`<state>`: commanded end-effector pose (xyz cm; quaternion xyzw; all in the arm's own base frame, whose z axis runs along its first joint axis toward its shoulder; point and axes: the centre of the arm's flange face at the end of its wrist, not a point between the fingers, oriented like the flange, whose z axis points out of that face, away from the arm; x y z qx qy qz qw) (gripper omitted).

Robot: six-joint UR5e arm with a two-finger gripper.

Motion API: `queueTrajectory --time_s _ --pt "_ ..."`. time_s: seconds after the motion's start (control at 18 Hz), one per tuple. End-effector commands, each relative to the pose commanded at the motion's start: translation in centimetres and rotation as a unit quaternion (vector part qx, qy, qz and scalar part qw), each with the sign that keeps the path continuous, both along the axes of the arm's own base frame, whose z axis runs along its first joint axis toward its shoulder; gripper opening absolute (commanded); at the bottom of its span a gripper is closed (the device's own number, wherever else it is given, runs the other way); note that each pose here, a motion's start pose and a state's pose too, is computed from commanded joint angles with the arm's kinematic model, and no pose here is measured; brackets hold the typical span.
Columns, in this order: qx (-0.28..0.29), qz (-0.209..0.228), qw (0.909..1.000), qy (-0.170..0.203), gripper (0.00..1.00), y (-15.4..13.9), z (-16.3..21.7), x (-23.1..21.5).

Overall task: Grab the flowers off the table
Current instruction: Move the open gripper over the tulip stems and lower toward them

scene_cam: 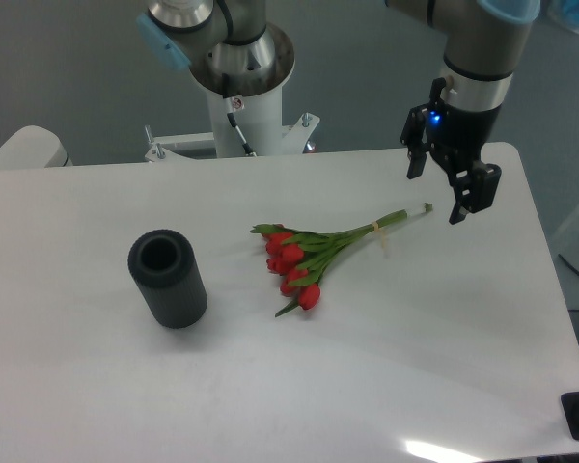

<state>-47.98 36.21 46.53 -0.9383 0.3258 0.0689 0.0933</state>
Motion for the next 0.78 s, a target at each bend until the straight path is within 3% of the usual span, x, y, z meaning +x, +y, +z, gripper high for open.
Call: queueTrajectory --time_s 0.28,0.56,0.78 --pt "-0.001 0.004 1.0 -0.006 0.99 0.2 -0.5 0.3" --pt "-0.003 0.025 0.9993 -0.028 1.0 3.4 -3.1 3.3" --pt "-0.005 0.069 0.9965 -0.047 1.0 4.8 -6.8 6.2"
